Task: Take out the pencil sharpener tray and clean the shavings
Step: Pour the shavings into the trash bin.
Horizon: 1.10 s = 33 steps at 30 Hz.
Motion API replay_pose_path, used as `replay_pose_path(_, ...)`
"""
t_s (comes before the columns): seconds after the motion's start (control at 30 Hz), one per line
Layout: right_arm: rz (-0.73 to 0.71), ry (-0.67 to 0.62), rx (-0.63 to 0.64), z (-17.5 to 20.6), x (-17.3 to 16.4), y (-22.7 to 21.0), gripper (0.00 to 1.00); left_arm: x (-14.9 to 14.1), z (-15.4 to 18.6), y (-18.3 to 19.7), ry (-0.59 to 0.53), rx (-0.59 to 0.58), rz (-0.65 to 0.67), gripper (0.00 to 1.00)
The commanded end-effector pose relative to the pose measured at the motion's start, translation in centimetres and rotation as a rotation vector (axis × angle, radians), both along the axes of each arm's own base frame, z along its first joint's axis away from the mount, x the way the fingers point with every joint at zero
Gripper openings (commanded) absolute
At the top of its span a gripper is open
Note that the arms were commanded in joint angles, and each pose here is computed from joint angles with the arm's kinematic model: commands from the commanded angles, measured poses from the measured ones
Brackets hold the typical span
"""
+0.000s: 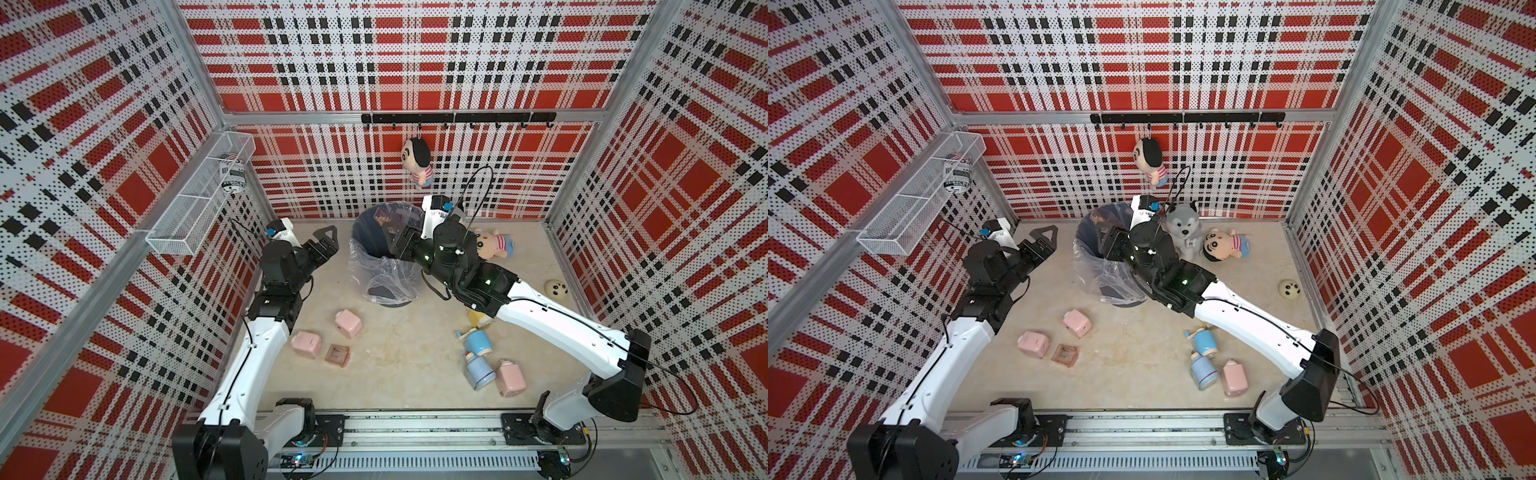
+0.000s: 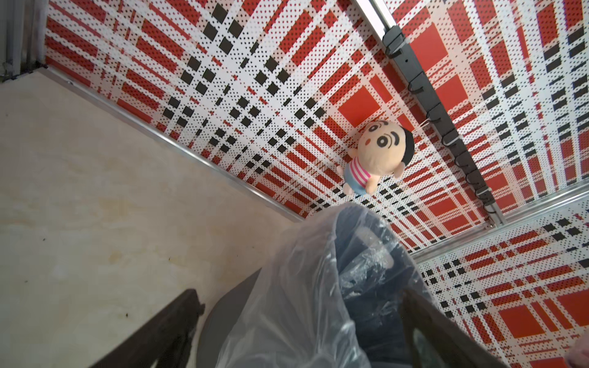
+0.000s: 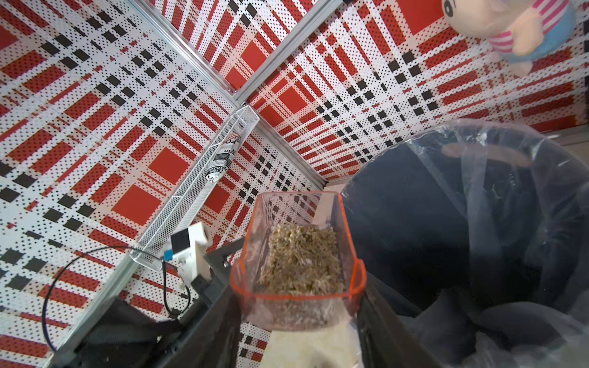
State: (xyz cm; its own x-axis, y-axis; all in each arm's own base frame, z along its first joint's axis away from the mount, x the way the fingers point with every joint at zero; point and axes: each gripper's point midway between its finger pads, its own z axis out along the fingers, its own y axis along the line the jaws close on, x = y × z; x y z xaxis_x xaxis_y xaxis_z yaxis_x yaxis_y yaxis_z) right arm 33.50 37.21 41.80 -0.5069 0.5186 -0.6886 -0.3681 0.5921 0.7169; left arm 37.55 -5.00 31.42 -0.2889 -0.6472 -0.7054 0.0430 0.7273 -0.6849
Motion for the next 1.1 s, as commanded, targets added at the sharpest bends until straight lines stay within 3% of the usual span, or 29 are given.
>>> replay_pose_path(0.0, -0.009, 0.128, 0.103, -0.9, 1.3, 0.4, 0.34, -1.8, -1.3, -0.1, 0.032, 0.019, 0.020, 0.98)
replay_pose_path(0.27, -0.006, 0.356, 0.335, -1.9, 3.2, 1.6, 0.35, -4.6, -2.9, -0.3, 0.053, 0.024, 0.023, 0.98)
replay_pose_path(0.57, -0.074, 0.553, 0.585, -2.1, 3.9, 1.4, 0.35, -6.0, -4.8, -0.1, 0.089, 0.022, 0.027, 0.98)
replay_pose_path(1.07, -0.145, 0.720, 0.929, -2.5, 4.8, 1.0, 0.37, -7.6, -6.5, 0.3, 0.135, 0.025, 0.049, 0.98)
